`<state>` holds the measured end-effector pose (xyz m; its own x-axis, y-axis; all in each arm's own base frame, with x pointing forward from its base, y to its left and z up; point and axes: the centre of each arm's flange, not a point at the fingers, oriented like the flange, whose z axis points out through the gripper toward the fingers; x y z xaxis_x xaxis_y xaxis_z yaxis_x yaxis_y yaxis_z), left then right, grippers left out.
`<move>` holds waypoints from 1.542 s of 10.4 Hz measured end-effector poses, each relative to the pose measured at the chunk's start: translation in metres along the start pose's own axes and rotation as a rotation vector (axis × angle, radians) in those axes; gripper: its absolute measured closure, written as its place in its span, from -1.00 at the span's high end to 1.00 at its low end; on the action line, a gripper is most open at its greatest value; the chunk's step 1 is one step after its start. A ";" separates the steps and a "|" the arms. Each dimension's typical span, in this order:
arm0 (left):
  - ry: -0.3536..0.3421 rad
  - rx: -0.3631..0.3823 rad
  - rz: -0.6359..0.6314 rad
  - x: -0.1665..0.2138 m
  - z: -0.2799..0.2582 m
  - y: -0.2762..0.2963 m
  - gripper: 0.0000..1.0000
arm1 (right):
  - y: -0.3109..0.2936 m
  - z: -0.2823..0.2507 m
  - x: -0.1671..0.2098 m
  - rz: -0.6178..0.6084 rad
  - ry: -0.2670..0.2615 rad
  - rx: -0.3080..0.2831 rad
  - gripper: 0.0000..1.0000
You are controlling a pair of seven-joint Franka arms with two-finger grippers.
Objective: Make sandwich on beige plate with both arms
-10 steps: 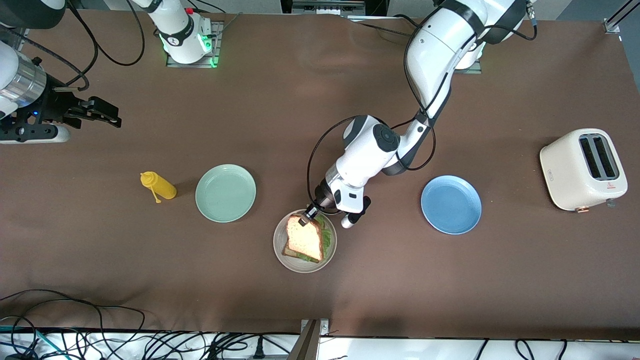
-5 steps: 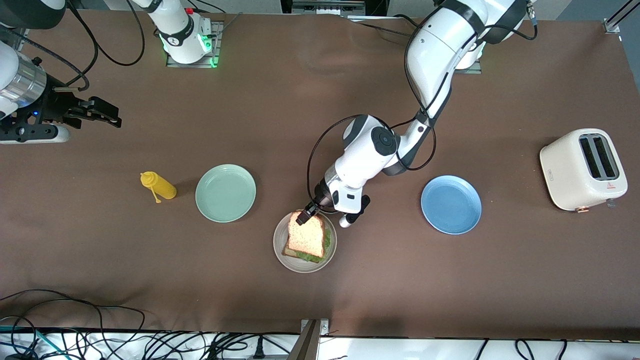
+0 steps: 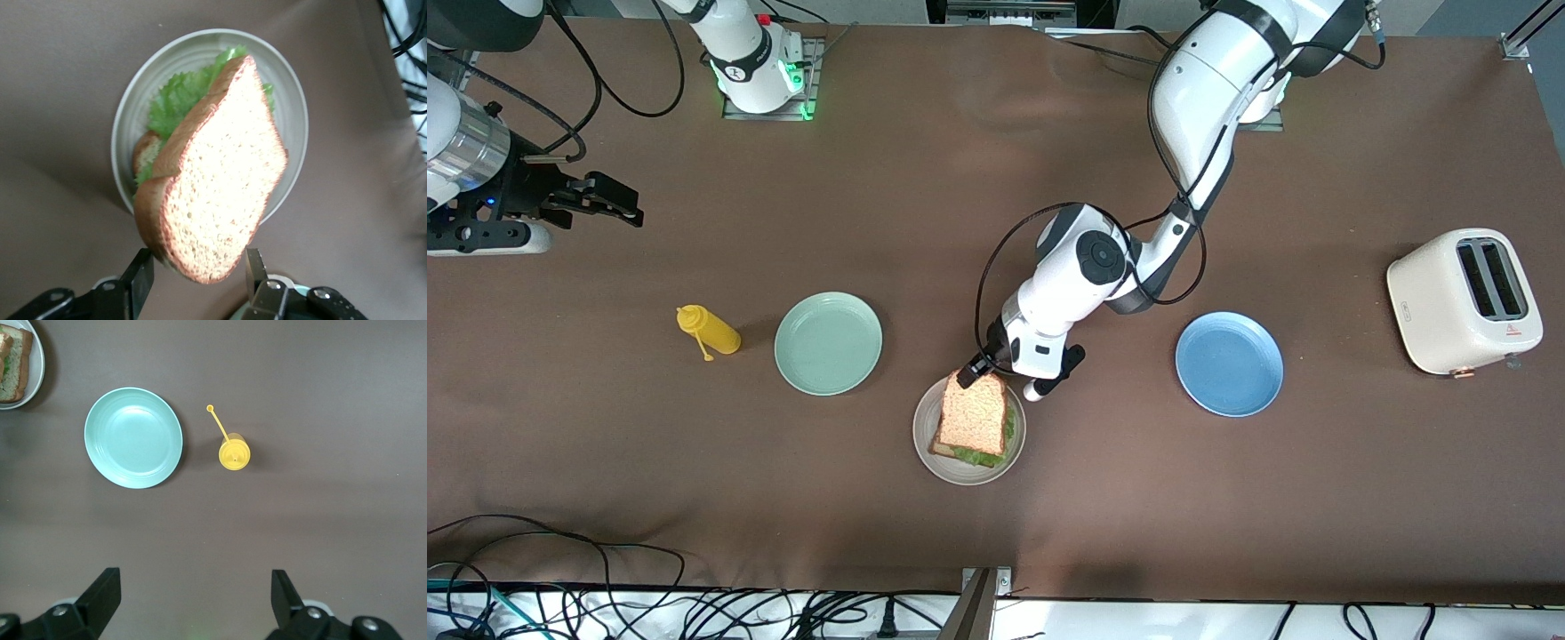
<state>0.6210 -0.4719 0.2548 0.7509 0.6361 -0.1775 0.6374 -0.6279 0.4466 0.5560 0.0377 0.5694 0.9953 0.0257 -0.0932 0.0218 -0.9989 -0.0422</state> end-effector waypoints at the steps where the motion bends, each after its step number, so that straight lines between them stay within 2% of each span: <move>1: 0.001 0.026 0.019 -0.002 0.001 -0.001 0.34 | -0.001 0.000 0.000 -0.002 0.000 0.000 1.00; 4: -0.009 0.089 0.039 -0.003 0.005 -0.007 0.44 | -0.002 0.000 0.000 -0.003 0.000 0.001 1.00; 7: -0.024 0.189 0.068 0.000 -0.001 -0.012 0.47 | -0.002 0.000 0.000 -0.003 0.000 0.001 1.00; 9: -0.050 0.275 0.079 0.014 -0.022 -0.016 0.67 | -0.002 0.000 0.000 -0.004 0.000 0.001 1.00; 10: -0.059 0.310 0.077 0.026 -0.043 -0.015 0.91 | -0.002 0.000 0.000 -0.004 0.001 0.001 1.00; 11: -0.066 0.344 0.069 0.039 -0.069 -0.014 1.00 | -0.002 0.000 0.000 -0.004 0.001 0.001 1.00; 14: -0.001 0.492 0.066 0.084 -0.168 -0.023 1.00 | -0.002 -0.001 0.000 -0.004 0.002 0.001 1.00; 16: -0.004 0.546 0.088 0.122 -0.228 -0.039 1.00 | -0.001 -0.001 0.000 -0.002 0.003 0.001 1.00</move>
<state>0.6482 -0.2671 0.4155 0.8052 0.5698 -0.1640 0.5685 -0.8205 -0.0596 0.5562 0.0387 0.5709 0.9956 0.0280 -0.0898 0.0242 -0.9988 -0.0432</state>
